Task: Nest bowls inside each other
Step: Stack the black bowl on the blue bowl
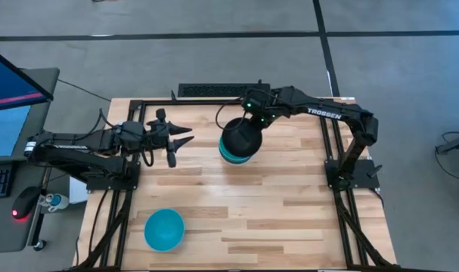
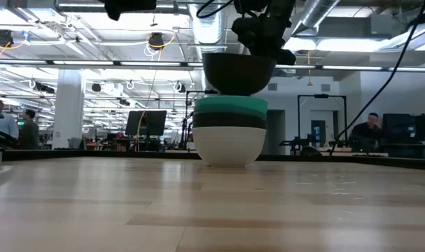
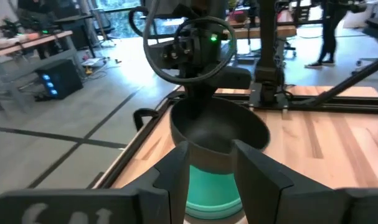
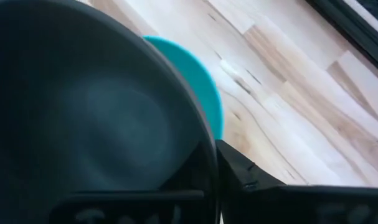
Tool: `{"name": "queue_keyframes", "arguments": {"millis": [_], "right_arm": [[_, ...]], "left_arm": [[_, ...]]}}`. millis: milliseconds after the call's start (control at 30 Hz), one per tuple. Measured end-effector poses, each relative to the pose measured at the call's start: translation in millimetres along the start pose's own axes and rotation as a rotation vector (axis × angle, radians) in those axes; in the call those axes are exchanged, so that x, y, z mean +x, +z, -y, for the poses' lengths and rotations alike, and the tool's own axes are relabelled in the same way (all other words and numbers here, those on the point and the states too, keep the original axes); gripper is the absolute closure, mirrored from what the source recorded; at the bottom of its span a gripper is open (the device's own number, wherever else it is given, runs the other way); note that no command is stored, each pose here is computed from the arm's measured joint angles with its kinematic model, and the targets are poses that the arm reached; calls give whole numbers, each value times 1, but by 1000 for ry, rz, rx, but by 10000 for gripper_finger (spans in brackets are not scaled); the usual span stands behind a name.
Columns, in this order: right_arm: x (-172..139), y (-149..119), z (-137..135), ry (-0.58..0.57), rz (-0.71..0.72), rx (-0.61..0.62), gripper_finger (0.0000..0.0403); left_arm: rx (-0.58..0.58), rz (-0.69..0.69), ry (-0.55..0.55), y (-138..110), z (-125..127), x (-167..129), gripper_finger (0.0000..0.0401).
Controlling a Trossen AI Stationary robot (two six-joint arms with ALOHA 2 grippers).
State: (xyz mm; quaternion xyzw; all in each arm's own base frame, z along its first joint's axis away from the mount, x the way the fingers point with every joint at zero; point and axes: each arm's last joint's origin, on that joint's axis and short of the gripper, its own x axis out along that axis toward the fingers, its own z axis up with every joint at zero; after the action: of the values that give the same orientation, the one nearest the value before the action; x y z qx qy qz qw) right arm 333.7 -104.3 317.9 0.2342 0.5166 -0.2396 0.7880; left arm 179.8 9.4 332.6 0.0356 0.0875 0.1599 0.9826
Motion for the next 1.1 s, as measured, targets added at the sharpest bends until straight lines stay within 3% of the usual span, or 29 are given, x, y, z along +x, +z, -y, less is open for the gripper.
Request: {"name": "queue_keyframes", "arguments": {"millis": [300,367,500,767,1100], "right_arm": [[34,3,-11,-17,-66,-64,386],[37,6,-15,25,-43,-78,385],[39,8,-14,70,-57,-93,353],[44,12,0,47,-74,-66,282],[44,16,10,42,-72,-40,233]], "left_arm": [[0,-3,17,0,-1,0,289],[-3,-4,16,0,0,0,289],[-3,-3,19,0,-1,0,289],[-1,-3,9,0,-1,0,289],[-1,-3,8,0,-1,0,289]]}}
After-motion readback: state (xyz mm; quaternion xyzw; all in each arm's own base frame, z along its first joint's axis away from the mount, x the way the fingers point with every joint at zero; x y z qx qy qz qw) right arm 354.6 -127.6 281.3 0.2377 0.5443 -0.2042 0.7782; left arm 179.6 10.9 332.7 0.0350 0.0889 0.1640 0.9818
